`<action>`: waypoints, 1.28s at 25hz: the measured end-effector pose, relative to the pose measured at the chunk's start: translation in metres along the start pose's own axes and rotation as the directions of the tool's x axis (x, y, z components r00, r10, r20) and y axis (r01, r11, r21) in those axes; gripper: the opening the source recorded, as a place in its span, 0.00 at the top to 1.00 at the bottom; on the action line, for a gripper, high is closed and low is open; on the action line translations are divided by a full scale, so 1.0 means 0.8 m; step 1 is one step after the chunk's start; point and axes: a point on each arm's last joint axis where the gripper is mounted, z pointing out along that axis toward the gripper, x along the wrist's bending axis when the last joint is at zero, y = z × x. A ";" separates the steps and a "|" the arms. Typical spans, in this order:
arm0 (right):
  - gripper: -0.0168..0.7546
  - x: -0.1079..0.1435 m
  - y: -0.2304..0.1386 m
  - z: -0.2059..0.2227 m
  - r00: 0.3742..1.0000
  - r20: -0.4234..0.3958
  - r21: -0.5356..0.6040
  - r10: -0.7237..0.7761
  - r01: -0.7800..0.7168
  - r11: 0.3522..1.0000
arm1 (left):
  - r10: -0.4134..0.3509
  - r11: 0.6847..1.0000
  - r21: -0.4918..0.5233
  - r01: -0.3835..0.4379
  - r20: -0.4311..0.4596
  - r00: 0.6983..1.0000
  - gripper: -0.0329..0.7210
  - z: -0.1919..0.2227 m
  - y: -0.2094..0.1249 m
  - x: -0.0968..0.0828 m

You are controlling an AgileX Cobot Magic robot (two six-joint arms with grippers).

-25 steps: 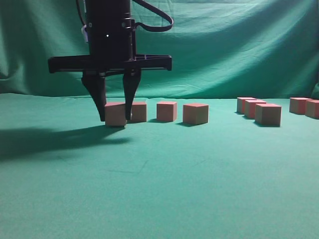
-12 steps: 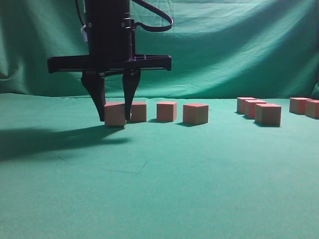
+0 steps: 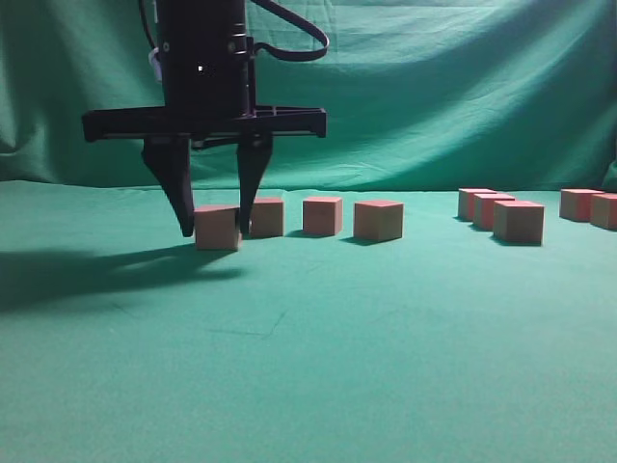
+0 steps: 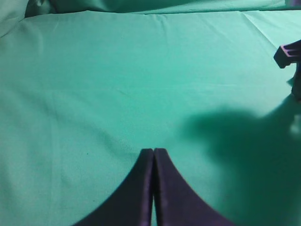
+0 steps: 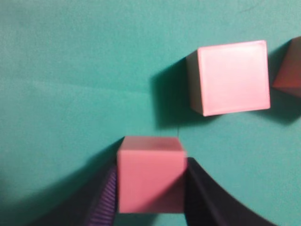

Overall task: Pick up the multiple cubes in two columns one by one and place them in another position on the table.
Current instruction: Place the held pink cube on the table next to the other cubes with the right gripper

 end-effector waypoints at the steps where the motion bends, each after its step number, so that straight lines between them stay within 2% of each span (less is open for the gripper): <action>1: 0.57 0.000 0.000 0.000 1.000 0.000 0.000 0.000 0.000 1.000 | 0.000 1.000 0.000 0.000 0.000 1.000 0.96 0.000 0.000 0.000; 10: 0.57 -0.001 -0.001 0.000 1.000 0.006 0.006 -0.003 0.003 1.000 | 0.000 1.000 0.000 0.000 0.000 1.000 0.96 0.000 0.000 0.000; 20: 0.57 -0.001 -0.001 0.000 0.998 0.011 0.012 -0.070 0.070 0.998 | 0.000 1.000 0.000 0.000 0.000 1.000 0.96 0.000 0.000 0.000; 24: 0.57 0.001 -0.002 0.000 0.998 -0.008 0.020 -0.066 0.066 0.998 | 0.000 1.000 0.000 0.000 0.000 1.000 0.96 0.000 0.000 0.000; 25: 0.49 0.001 -0.003 0.000 0.998 -0.011 0.023 -0.065 0.065 0.998 | 0.000 1.000 0.000 0.000 0.000 1.000 0.96 0.000 0.000 0.000; 30: 0.22 0.002 -0.003 0.000 0.998 -0.016 0.027 -0.064 0.065 0.998 | 0.000 1.000 0.000 0.000 0.000 1.000 0.96 0.000 0.000 0.000; 32: 0.14 0.002 -0.003 0.000 0.998 -0.017 0.028 -0.066 0.066 0.997 | 0.000 1.000 0.000 0.000 0.000 1.000 0.96 0.000 0.000 0.000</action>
